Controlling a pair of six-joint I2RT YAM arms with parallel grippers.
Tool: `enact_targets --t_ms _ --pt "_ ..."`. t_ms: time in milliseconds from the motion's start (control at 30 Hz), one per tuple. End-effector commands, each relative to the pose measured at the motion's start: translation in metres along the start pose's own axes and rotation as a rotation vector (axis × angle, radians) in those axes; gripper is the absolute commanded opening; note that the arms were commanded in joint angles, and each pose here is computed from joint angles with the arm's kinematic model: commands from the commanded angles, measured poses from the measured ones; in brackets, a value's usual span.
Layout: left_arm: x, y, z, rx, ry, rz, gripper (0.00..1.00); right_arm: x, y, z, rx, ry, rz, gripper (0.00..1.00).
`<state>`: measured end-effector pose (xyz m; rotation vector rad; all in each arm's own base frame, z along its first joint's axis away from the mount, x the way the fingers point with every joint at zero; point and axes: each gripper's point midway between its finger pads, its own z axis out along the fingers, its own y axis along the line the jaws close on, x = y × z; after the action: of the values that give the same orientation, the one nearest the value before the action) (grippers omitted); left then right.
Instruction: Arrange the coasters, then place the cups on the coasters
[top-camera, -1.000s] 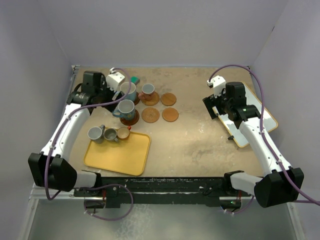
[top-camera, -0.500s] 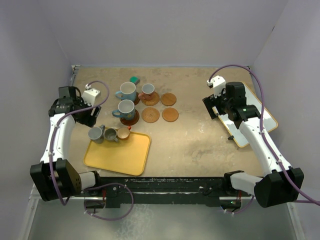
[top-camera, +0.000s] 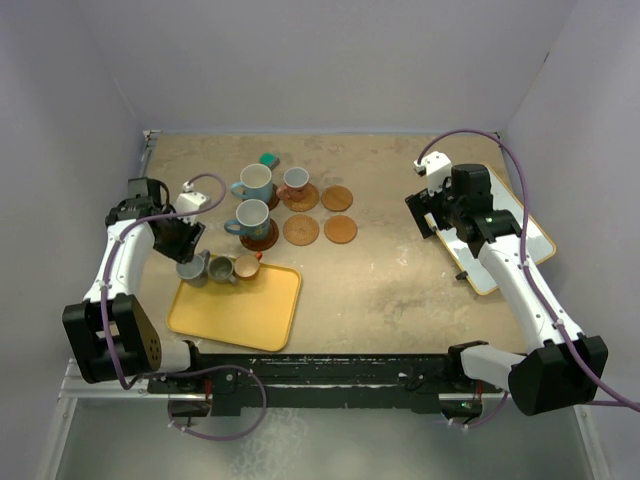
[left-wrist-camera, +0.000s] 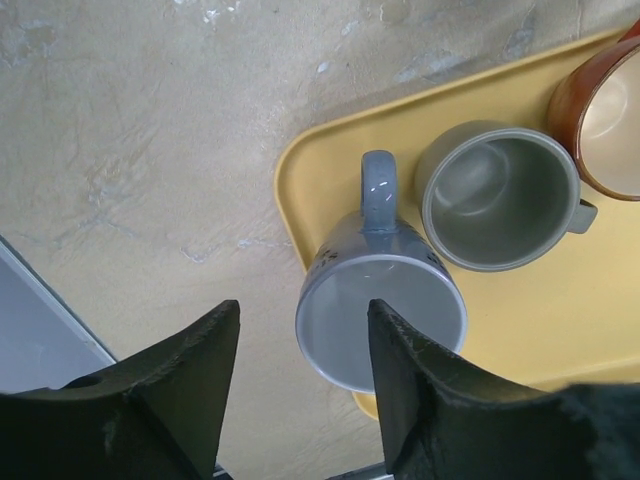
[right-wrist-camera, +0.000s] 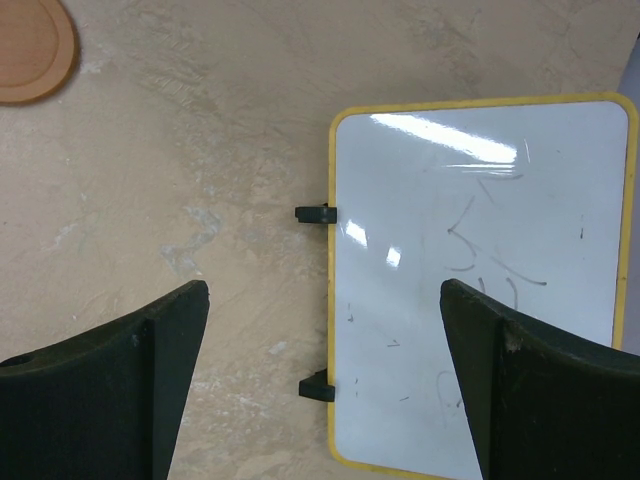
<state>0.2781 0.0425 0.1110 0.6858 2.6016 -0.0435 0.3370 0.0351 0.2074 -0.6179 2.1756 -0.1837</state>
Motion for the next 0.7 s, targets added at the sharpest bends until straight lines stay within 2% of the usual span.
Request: enact_targets --t_ms 0,233,533,667 --pt "0.004 -0.001 0.003 0.009 0.008 0.004 0.48 -0.009 -0.003 -0.006 0.007 -0.036 -0.008 1.0" --pt "0.016 -0.009 0.012 0.033 0.048 -0.05 0.27 -0.007 0.0 -0.005 -0.012 -0.022 -0.005 1.0" --pt "0.033 -0.011 0.006 -0.012 0.101 -0.118 0.15 -0.008 0.0 -0.004 -0.018 -0.018 -0.003 1.0" --pt "0.045 -0.015 0.003 -0.018 0.159 -0.145 0.15 -0.007 0.001 -0.003 -0.02 -0.013 -0.004 1.0"
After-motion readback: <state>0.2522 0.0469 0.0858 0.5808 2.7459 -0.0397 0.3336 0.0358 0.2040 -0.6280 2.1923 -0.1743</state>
